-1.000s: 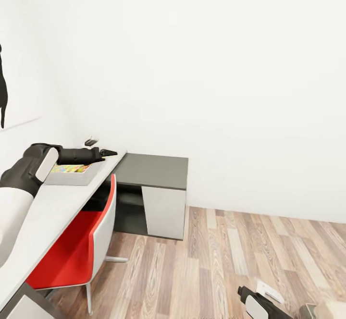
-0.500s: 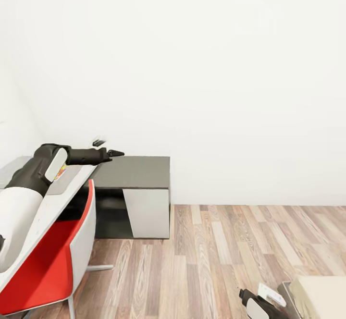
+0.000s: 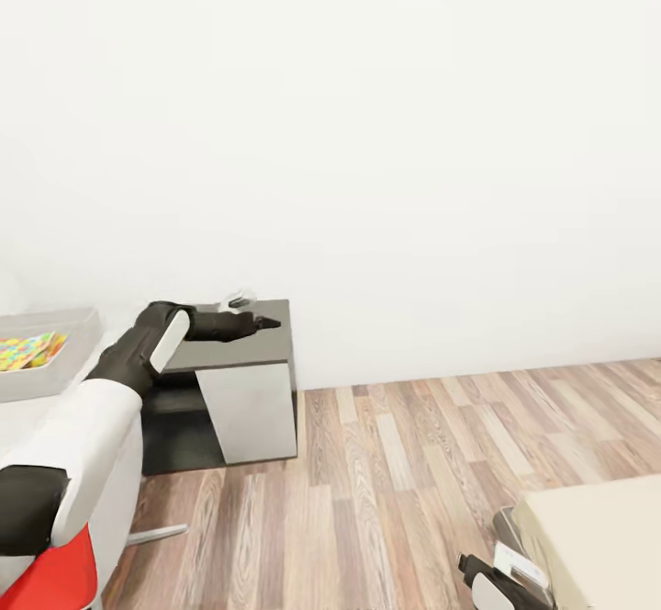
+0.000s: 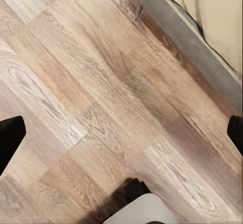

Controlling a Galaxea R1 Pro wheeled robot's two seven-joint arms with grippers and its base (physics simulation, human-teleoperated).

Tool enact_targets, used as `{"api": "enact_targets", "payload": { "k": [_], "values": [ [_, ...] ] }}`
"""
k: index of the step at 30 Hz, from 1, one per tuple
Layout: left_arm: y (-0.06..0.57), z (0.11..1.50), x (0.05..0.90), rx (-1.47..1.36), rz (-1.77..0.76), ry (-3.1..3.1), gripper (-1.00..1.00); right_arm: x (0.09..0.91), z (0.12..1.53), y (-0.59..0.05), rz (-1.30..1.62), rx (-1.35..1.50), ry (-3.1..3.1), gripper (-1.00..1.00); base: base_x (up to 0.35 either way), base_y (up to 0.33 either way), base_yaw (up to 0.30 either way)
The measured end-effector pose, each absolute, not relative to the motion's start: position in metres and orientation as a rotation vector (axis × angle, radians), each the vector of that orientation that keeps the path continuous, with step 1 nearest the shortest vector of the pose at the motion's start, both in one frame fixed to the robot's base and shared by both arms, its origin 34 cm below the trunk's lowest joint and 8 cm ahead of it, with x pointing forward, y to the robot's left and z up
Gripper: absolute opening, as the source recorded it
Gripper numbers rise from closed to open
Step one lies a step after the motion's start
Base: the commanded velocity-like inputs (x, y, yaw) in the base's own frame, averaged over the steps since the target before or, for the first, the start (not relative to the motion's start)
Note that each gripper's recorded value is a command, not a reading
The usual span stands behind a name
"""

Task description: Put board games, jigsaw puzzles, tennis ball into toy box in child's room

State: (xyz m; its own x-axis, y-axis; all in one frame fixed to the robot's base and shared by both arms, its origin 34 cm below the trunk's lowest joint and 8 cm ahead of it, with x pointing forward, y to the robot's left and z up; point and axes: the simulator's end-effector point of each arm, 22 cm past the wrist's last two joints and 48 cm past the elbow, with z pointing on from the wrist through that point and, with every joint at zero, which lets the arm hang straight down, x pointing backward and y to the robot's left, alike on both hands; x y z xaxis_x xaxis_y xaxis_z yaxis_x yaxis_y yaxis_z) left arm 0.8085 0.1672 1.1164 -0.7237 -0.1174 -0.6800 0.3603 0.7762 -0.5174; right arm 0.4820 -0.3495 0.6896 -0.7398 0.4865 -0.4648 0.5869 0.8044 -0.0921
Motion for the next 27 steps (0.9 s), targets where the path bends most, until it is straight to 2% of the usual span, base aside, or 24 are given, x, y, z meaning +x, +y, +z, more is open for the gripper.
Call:
{"api": "enact_targets", "payload": {
  "k": [6,12,19,27],
  "values": [
    [0.186,0.987,0.769,0.07,-0.713,2.337,1.0,0.481,0.688,-0.35,-0.327,0.805,2.569,1.0,0.0,0.0,-0.271],
    [0.234,0.819,0.672,0.023,-0.462,2.507,1.0,0.48,0.687,-0.349,-0.329,0.803,2.569,1.0,0.0,0.0,-0.166],
    [0.294,0.699,0.53,0.019,-0.186,2.644,1.0,0.479,0.685,-0.334,-0.31,0.802,2.562,1.0,0.0,0.0,-0.039],
    [0.349,0.648,0.396,-0.024,0.133,2.754,1.0,0.482,0.682,-0.287,-0.26,0.674,2.598,1.0,0.0,0.0,-0.002]
  ]
}}
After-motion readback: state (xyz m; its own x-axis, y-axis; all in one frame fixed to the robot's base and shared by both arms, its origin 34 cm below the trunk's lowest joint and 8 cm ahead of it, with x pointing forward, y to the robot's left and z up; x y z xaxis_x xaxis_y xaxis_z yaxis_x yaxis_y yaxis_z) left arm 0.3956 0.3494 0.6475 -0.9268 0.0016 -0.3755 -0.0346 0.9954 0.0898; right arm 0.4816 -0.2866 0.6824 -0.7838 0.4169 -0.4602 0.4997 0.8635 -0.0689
